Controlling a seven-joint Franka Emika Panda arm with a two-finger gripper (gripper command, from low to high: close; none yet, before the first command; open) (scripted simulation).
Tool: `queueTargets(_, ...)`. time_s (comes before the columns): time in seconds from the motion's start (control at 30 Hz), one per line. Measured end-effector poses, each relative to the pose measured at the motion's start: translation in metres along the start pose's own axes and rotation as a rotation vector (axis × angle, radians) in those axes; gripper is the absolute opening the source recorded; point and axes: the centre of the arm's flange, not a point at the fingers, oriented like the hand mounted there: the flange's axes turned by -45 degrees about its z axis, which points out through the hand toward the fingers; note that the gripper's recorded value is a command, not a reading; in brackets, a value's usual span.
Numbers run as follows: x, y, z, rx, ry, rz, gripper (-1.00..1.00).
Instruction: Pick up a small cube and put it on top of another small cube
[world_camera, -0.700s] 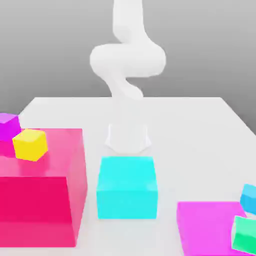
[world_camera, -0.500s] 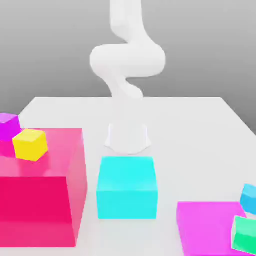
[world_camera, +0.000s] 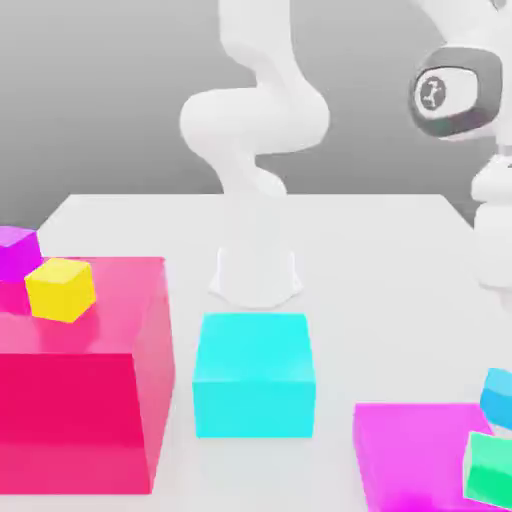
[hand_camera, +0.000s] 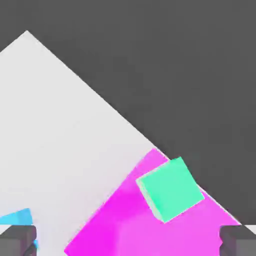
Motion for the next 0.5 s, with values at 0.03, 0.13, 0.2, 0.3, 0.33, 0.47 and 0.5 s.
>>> queueTargets(0.03,-0.002,-0.013,0.017,0.015,-0.023,-0.031,0.00)
queueTargets(0.13,-0.015,-0.055,0.067,0.063,-0.092,-0.129,0.00)
queueTargets(0.2,-0.021,-0.073,0.095,0.081,-0.115,-0.166,0.00)
queueTargets(0.3,-0.027,-0.080,0.135,0.088,-0.121,-0.176,0.00)
queueTargets(0.33,-0.030,-0.082,0.146,0.088,-0.122,-0.178,-1.00)
queueTargets(0.47,-0.030,-0.082,0.146,0.087,-0.122,-0.177,-1.00)
queueTargets(0.5,-0.030,-0.082,0.146,0.087,-0.122,-0.177,-1.00)
